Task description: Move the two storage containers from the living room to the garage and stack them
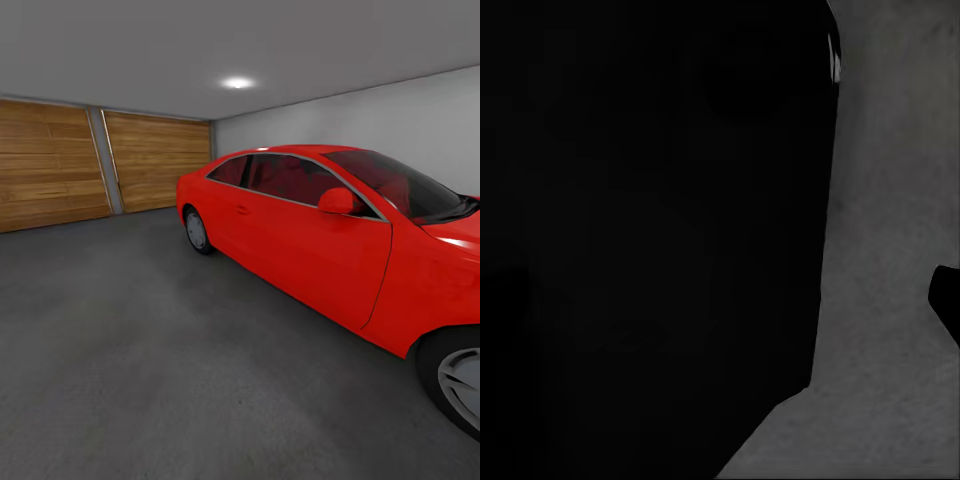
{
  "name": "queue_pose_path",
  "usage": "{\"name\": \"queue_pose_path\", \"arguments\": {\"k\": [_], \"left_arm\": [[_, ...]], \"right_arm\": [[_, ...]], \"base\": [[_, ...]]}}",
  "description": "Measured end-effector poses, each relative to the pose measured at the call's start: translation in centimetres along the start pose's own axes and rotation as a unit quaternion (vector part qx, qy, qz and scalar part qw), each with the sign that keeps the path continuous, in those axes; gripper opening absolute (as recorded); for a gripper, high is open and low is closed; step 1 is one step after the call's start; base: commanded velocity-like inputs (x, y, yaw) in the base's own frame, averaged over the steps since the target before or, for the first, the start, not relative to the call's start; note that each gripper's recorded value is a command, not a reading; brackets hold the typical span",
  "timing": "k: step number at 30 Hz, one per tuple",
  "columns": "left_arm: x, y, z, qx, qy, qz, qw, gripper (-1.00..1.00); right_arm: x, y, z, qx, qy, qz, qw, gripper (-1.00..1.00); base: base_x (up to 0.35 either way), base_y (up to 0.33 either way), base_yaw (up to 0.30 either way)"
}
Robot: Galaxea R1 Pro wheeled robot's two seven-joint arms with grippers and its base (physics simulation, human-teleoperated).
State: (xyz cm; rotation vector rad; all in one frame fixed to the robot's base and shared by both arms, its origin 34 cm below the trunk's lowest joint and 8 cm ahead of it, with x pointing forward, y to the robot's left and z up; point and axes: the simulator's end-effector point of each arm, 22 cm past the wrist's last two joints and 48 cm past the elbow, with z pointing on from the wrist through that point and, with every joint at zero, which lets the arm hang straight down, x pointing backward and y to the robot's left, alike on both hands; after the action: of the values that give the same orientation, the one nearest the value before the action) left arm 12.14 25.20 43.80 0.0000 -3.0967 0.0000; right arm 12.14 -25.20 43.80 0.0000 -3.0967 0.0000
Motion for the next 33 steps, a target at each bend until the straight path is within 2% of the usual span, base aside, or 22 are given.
{"name": "queue_pose_path", "arguments": {"k": [3, 14, 29, 33], "left_arm": [[-0.20, 0.08, 0.00, 0.000, -0.003, -0.001, 1.0000, 1.00], [-0.82, 0.32, -0.01, -0.002, -0.009, -0.001, 1.0000, 1.00], [-0.82, 0.33, -0.01, -0.002, -0.009, -0.001, 1.0000, 1.00], [-0.84, 0.33, -0.01, -0.002, -0.009, -0.001, 1.0000, 1.00]], "right_arm": [[-0.22, -0.57, 0.00, 0.005, -0.002, -0.003, 1.0000, 1.00], [-0.30, -0.34, 0.00, 0.002, -0.004, -0.005, 1.0000, 1.00], [-0.38, -0.29, 0.00, 0.002, -0.006, -0.011, 0.9999, 1.00], [-0.79, -0.25, -0.01, 0.002, -0.015, -0.013, 0.9998, 1.00]], "base": [[0.000, 0.000, 0.000], [0.000, 0.000, 0.034], [0.000, 0.000, 0.266], [0.000, 0.000, 0.293]]}}
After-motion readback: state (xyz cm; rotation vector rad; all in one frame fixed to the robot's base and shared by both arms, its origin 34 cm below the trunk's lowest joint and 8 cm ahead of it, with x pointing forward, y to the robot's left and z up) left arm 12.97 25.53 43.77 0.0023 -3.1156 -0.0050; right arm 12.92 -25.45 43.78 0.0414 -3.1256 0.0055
